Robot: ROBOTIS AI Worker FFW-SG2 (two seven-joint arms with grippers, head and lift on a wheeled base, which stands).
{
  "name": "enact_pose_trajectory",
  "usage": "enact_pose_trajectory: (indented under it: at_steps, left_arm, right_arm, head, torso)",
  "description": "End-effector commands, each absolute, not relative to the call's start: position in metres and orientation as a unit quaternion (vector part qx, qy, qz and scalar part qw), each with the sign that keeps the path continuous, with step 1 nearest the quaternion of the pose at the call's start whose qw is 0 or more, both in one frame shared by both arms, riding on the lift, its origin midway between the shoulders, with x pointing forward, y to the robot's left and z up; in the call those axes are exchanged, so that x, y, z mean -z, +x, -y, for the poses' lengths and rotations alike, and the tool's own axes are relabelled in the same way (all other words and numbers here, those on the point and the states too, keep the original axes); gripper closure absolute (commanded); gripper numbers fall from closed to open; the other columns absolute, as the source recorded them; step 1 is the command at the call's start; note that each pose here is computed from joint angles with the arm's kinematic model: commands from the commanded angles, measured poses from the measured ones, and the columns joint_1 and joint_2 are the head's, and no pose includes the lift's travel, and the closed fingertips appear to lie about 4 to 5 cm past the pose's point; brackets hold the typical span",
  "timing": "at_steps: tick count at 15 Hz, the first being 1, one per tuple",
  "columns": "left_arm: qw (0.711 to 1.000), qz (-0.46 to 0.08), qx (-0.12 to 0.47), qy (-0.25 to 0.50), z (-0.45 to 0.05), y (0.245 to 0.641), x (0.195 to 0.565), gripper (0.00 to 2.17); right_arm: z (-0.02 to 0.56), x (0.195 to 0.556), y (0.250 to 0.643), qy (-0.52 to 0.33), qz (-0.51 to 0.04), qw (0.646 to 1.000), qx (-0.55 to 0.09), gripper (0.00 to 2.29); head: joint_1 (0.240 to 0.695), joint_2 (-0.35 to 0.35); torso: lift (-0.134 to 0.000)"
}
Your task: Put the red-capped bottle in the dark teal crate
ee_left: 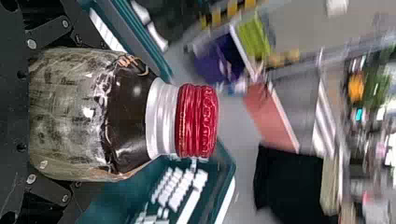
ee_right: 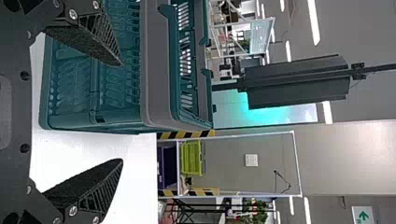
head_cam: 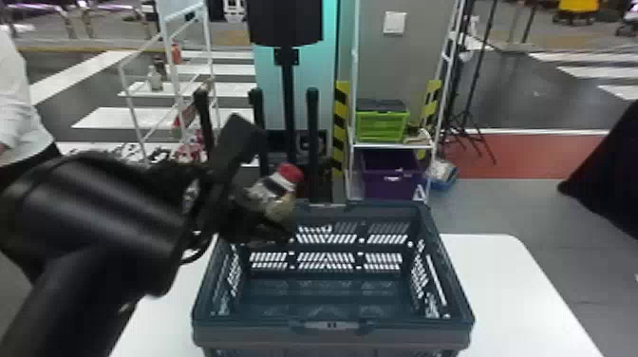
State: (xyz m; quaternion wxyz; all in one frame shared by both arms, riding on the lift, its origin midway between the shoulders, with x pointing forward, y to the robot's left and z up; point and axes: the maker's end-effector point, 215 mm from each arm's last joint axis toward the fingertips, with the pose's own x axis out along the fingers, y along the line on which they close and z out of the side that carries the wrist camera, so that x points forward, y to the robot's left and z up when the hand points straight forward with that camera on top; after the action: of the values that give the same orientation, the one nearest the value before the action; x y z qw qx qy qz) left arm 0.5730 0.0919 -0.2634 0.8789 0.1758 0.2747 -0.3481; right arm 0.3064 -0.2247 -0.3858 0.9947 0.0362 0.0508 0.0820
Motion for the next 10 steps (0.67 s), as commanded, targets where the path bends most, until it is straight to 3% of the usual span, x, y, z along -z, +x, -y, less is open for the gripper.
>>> enact_pose_trajectory:
  at_steps: [1, 6, 8, 10]
  left_arm:
    - [0.837, -0.302, 0.404, 0.212, -0.059, 0.594, 0.286, 2.15]
    - [0.743, -0.376, 0.494, 0.251, -0.008, 0.593, 0.375, 2.15]
    - [0.717, -0.366, 0.529, 0.270, 0.013, 0.591, 0.407, 2.15]
    - [0.710, -0.345, 0.539, 0.295, 0.018, 0.597, 0.427, 2.15]
  right_arm:
    - [0.227, 0.380, 0.304, 0.037, -0.042, 0.995, -0.079, 0.15]
    - [0.238, 0.378, 0.303, 0.039, -0.035, 0.996, -0.068, 0.15]
    - [0.238, 0.375, 0.303, 0.041, -0.030, 0.996, -0.068, 0.15]
    - [0.237, 0.375, 0.301, 0.041, -0.029, 0.996, -0.068, 0.15]
  head:
    - [0.499, 0.000]
    - [0.499, 0.000]
    - [0.499, 0.000]
    - [0.499, 0.000]
  torso:
    - [0.000]
    - [0.000]
    - [0.000]
    - [0.000]
